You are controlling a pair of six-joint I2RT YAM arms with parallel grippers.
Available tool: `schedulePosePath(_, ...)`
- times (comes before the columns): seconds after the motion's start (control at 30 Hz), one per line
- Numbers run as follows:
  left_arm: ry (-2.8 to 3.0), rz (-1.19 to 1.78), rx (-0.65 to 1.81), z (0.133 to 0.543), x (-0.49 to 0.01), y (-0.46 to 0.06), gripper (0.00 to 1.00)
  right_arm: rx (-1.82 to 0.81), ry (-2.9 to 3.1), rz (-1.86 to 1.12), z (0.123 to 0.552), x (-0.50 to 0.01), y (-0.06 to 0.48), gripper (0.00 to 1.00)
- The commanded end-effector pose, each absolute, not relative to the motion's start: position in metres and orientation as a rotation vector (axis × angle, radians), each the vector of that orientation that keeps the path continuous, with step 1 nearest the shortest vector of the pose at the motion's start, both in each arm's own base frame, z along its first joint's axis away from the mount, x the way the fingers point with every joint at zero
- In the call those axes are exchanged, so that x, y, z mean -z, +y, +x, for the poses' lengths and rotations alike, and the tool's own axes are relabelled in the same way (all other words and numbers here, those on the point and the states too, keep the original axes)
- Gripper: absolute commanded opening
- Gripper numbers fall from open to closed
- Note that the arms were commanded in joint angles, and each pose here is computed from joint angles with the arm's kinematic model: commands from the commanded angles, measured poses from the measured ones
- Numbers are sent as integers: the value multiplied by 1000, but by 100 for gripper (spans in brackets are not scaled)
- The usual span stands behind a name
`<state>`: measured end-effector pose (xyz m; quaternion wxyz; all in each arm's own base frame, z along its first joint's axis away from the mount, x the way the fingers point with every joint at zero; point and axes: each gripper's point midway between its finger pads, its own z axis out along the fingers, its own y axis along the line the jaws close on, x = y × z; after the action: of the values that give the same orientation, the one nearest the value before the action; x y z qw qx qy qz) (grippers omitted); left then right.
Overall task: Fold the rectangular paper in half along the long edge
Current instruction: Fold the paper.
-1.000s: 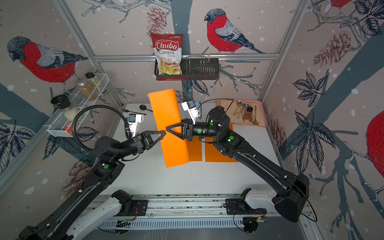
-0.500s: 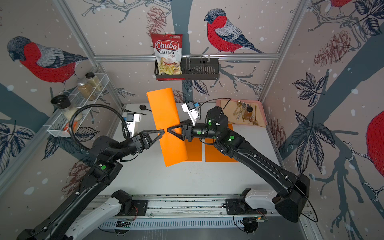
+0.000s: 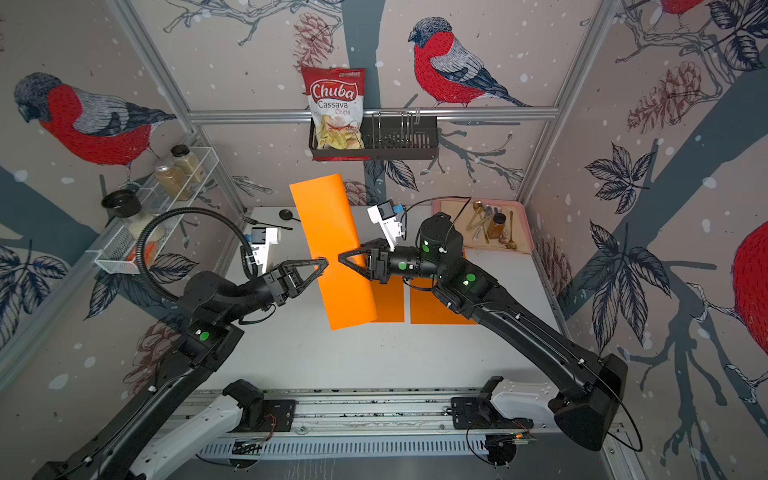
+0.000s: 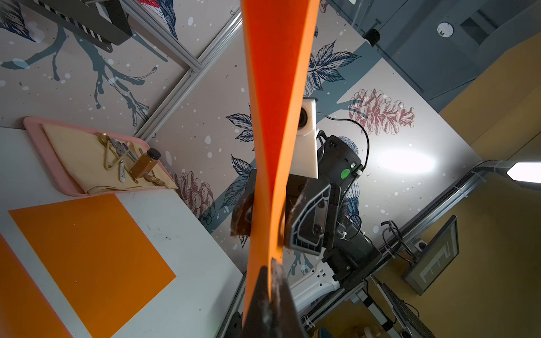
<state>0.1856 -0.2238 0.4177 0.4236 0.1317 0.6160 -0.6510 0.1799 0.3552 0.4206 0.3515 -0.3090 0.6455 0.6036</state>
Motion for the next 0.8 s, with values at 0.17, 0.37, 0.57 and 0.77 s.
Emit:
schedulePosePath(0.17,1499,351,1610,182,-427,-222,0,-1573,1628,-812,177,-429,355,31)
schedulePosePath(0.37,1503,348,1611,184,-426,-222,0,-1585,1620,-814,175,-430,355,30)
schedulePosePath(0.57,1507,349,1617,184,-424,-223,4,-1603,1607,-814,174,-432,355,28)
schedulePosePath(0.77,1508,350,1619,184,-424,-223,6,-1630,1588,-813,172,-435,355,27)
